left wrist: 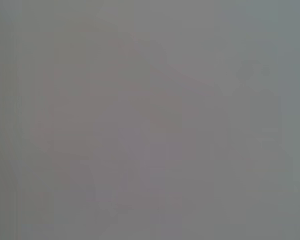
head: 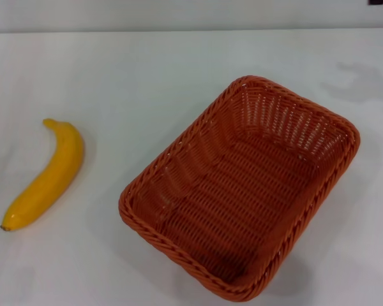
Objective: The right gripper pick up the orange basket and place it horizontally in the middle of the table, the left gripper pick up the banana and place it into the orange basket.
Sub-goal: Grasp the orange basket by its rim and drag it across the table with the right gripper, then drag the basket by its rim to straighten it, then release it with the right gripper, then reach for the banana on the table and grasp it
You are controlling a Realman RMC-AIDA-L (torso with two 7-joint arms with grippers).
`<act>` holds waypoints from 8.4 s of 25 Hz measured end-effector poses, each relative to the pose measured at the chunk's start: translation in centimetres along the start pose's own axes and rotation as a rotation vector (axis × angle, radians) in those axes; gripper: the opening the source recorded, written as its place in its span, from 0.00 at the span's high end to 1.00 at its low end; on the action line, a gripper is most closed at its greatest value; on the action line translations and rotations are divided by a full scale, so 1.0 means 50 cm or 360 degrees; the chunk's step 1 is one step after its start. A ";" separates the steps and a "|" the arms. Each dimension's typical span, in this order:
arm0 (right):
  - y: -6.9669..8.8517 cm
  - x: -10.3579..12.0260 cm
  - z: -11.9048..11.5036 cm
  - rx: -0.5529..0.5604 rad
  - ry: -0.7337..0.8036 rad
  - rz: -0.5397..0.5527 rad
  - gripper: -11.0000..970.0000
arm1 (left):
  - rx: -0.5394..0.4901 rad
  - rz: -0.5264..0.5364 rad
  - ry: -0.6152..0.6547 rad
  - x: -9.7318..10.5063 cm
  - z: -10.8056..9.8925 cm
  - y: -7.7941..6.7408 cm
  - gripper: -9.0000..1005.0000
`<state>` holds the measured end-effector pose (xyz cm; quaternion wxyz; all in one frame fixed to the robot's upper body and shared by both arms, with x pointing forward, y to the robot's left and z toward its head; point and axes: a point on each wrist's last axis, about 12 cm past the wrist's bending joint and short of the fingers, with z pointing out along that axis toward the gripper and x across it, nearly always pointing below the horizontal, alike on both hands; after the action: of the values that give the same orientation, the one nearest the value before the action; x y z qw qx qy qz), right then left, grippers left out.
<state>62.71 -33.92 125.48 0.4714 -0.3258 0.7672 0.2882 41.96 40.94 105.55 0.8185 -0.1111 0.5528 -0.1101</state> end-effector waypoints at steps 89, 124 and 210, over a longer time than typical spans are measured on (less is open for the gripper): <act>0.104 -0.038 0.241 0.0174 0.1156 0.0831 0.87 | 0.0012 0.0179 0.0147 -0.042 -0.017 0.053 0.25; 0.111 0.170 0.138 0.0124 0.0829 0.1370 0.87 | 0.0050 0.0187 0.0142 -0.051 0.007 0.064 0.25; -0.028 0.256 -0.114 0.0743 -0.0494 0.0021 0.30 | 0.0211 0.0222 0.3159 0.054 0.464 -0.273 0.24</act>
<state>56.32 -41.98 115.87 0.6438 -0.1554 0.7334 0.1531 63.73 28.53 115.76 -0.0053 0.1100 0.9847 -0.1354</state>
